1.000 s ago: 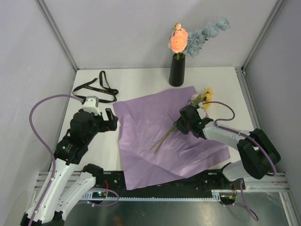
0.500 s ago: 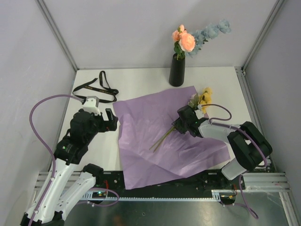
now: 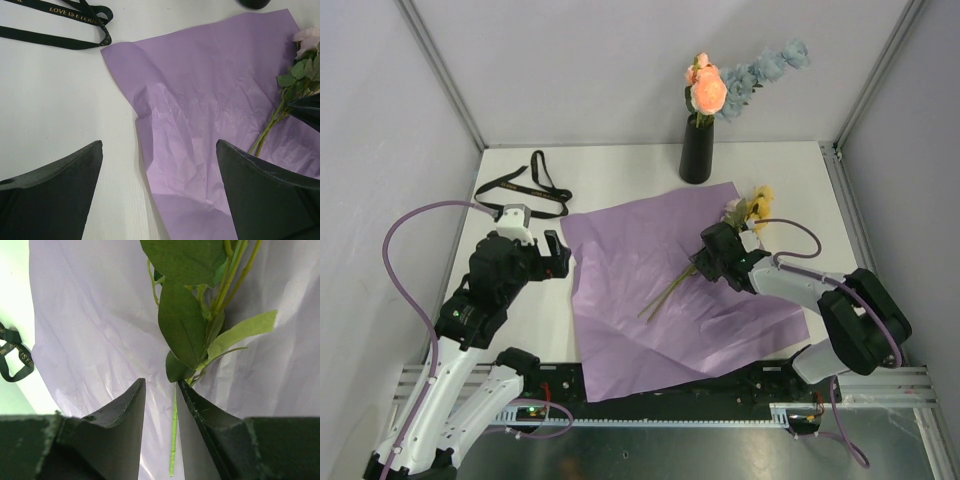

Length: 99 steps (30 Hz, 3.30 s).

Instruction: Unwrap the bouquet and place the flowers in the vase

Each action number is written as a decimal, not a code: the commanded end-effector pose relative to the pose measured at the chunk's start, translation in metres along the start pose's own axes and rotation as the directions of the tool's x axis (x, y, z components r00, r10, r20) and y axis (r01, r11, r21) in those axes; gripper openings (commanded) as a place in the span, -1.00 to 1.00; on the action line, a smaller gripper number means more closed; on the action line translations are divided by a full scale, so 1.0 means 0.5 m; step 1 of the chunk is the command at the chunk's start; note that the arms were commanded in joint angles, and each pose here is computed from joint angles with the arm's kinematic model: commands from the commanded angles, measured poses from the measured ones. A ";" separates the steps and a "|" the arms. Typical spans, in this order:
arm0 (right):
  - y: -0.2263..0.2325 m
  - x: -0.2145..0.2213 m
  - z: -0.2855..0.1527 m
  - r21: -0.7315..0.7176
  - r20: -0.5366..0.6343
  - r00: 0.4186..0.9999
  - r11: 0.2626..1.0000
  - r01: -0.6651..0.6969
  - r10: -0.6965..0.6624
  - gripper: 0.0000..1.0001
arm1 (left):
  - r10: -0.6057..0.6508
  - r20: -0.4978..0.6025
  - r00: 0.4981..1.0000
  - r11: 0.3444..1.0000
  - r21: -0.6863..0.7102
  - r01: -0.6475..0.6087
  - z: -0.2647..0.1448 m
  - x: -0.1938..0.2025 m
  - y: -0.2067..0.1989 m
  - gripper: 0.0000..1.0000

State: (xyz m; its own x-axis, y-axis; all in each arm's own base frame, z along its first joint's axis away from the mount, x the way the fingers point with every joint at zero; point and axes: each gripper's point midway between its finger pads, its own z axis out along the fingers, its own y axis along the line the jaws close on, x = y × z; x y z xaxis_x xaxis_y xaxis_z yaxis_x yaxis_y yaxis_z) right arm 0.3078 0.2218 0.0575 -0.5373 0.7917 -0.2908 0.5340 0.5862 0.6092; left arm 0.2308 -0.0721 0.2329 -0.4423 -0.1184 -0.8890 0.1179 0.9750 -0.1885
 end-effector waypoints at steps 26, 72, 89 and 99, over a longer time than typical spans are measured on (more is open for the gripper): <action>-0.090 -0.023 0.056 0.183 0.095 0.994 0.981 -0.067 0.050 -0.45 | 0.015 0.033 0.999 1.000 -0.018 -0.015 -0.002 -0.016 0.007 0.99; 0.223 -0.106 -0.329 -0.365 0.577 0.812 0.860 0.355 -0.090 -1.00 | -0.039 -0.249 0.968 0.702 0.682 0.204 -0.031 -0.002 -0.332 0.90; 0.241 -0.055 -0.368 -0.549 0.473 0.880 0.769 0.328 -0.038 -1.00 | 0.039 -0.375 0.926 0.581 0.763 0.284 0.038 0.085 -0.494 0.59; 0.241 -0.036 -0.370 -0.607 0.424 0.903 0.718 0.340 -0.070 -1.00 | 0.072 -0.371 0.926 0.550 0.790 0.273 0.060 0.094 -0.530 -0.23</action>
State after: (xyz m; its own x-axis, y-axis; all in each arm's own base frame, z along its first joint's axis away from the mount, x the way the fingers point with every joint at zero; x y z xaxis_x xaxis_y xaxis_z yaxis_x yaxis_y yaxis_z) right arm 0.2623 0.2434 0.2530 -0.2472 0.7221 -0.6461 -0.1280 0.6367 0.7605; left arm 0.2053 -0.3281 0.2048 -0.7751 0.0347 -0.6308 0.5809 0.4317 -0.6900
